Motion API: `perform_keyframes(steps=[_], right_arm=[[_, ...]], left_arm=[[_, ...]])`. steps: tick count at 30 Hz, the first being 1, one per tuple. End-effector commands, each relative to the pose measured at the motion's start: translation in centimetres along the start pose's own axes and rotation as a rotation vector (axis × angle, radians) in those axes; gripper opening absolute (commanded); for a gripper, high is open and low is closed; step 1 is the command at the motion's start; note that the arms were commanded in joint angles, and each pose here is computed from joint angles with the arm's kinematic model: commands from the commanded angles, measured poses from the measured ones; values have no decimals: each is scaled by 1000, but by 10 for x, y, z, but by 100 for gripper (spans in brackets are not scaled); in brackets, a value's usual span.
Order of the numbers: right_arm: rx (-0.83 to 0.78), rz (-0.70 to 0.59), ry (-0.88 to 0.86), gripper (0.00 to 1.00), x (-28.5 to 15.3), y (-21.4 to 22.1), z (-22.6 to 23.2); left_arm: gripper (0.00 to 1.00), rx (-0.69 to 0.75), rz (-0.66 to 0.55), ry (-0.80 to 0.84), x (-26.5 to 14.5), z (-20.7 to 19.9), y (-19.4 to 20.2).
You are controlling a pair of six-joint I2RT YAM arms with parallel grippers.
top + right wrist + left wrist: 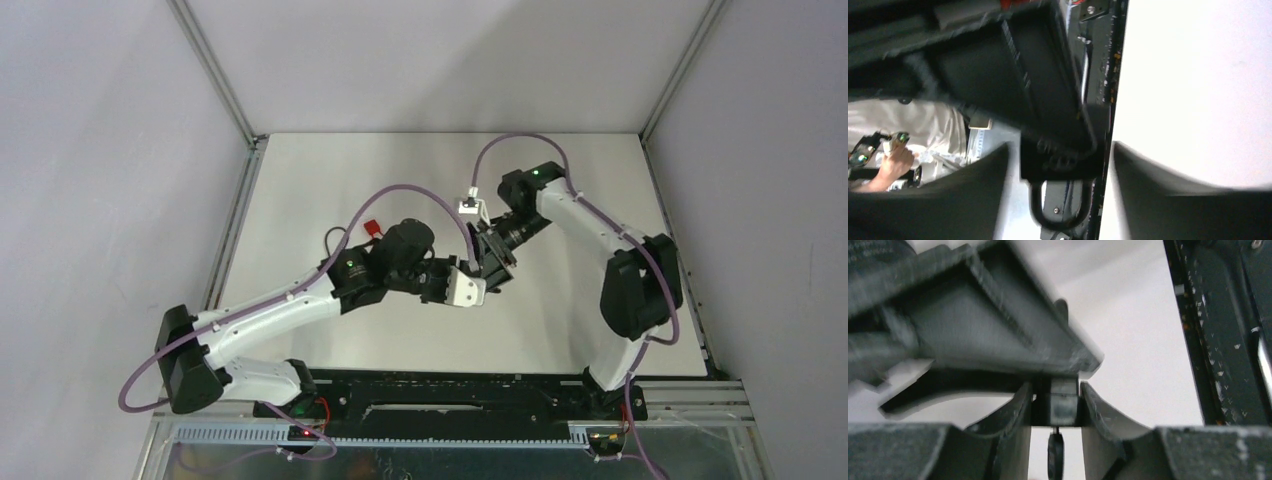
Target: Unlock with the key
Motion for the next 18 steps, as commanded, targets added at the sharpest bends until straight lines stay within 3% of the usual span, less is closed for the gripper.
perform_keyframes(steps=[1, 10, 18], right_arm=[[-115, -73, 104, 98, -29, -18, 26], [-238, -100, 283, 99, -45, -26, 35], [-424, -195, 462, 90, -49, -44, 35]], left_arm=[[0, -156, -17, -24, -31, 10, -7], [0, -277, -93, -44, -47, 26, -9], [0, -517, -281, 17, -54, 39, -24]])
Point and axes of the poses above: each gripper's point midway between its finger pads, its own x axis out along the fingers, its own z axis along the line the jaws close on, y = z × x, the point moved 2 cm from there along -x, back along the fingers, and after that the axes turned 6 degrees about x, right-handed, at the moved point
